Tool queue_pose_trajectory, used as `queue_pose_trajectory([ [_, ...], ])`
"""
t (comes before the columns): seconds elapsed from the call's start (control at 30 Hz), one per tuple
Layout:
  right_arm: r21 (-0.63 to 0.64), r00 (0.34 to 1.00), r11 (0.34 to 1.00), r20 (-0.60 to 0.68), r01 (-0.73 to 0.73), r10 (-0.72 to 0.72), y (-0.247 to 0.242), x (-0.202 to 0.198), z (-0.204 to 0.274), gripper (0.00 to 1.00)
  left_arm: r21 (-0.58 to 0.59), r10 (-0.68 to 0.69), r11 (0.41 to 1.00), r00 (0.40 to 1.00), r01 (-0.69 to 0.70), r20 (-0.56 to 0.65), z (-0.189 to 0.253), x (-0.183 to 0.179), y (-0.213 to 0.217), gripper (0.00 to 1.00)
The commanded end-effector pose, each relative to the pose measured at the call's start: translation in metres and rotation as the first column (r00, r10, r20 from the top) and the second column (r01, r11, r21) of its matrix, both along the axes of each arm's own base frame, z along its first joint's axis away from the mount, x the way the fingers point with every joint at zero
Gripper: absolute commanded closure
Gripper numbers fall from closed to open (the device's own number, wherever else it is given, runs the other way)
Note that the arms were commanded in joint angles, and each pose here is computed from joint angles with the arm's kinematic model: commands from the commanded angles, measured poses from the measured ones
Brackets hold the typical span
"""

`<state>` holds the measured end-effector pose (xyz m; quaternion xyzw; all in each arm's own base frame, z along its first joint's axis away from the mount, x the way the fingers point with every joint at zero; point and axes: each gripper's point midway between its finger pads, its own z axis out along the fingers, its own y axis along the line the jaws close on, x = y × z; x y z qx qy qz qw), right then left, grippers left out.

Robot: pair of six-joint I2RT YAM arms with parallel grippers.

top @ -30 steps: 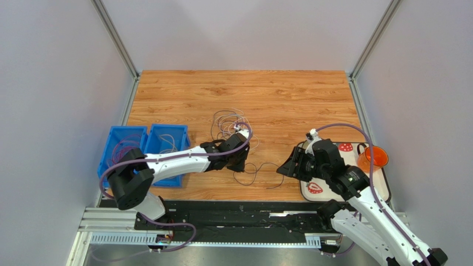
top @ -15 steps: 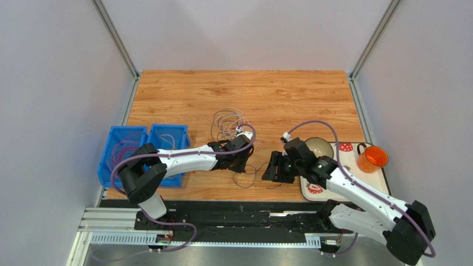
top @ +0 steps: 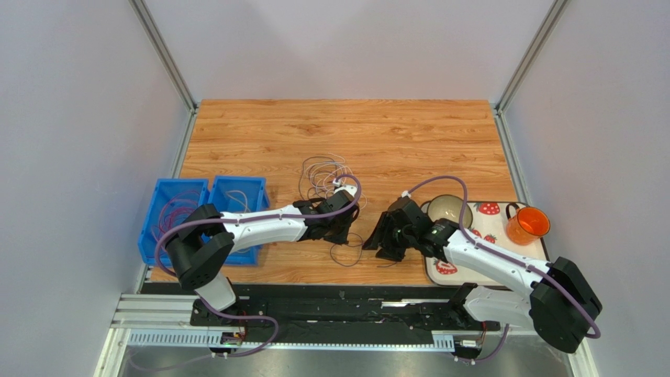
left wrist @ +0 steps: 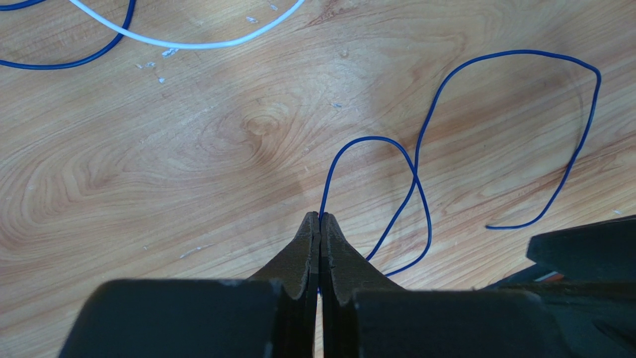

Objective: Untangle the cables
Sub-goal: Pick up the cable at the center of the board.

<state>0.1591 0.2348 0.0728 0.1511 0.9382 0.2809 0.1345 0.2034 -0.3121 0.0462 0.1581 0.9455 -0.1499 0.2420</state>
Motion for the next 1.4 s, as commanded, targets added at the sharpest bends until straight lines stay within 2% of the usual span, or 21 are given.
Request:
queue_pose_trajectory([
  [0.0,0.096,0.993,0.988,-0.018,0.122,-0.121,0.019,0.018,0.009,0.48,-0.079,0.0,0.997,1.0,0.003,0.029,0.024,0.002,-0.013,1.0],
  [0.27,0.069,0.985,0.984,-0.059,0.167,-0.163,0.025,0.026,-0.007,0.5,-0.079,-0.007,0.997,1.0,0.009,0.03,0.025,0.002,-0.013,1.0],
  [0.8,0.026,0.985,0.985,-0.053,0.168,-0.166,0.034,0.041,-0.024,0.56,-0.087,-0.008,0.996,1.0,0.01,0.025,0.026,-0.002,-0.01,1.0],
  [0.9,0.017,0.986,0.987,-0.05,0.161,-0.16,0.035,0.042,-0.026,0.61,-0.089,-0.006,0.996,1.0,0.009,0.025,0.027,-0.002,-0.01,1.0],
  [1.03,0.008,0.987,0.988,-0.048,0.154,-0.154,0.036,0.043,-0.027,0.8,-0.087,-0.006,0.996,1.0,0.008,0.028,0.027,-0.002,-0.008,1.0],
  [1.13,0.011,0.988,0.989,-0.039,0.151,-0.15,0.037,0.044,-0.024,0.98,-0.091,-0.002,0.996,1.0,0.005,0.027,0.029,-0.003,-0.007,1.0],
  [1.17,0.01,0.989,0.989,-0.036,0.144,-0.144,0.037,0.044,-0.023,1.0,-0.097,-0.001,0.995,0.999,0.004,0.033,0.032,-0.003,-0.007,0.97],
  [1.2,0.0,0.989,0.99,-0.033,0.142,-0.142,0.035,0.043,-0.022,1.0,-0.093,0.005,0.996,0.999,-0.001,0.036,0.034,-0.003,-0.004,0.78],
  [1.27,0.003,0.992,0.992,-0.002,0.125,-0.125,0.036,0.045,-0.01,1.0,-0.11,0.011,0.994,0.998,-0.004,0.06,0.047,-0.002,-0.001,0.58],
  [1.3,-0.012,0.993,0.992,0.005,0.122,-0.122,0.033,0.044,-0.007,1.0,-0.1,0.021,0.995,0.997,-0.014,0.073,0.051,-0.001,0.004,0.38],
  [1.37,0.006,0.994,0.996,0.06,0.093,-0.093,0.035,0.049,0.014,1.0,-0.13,0.04,0.991,0.992,-0.024,0.121,0.076,0.001,0.011,0.29],
])
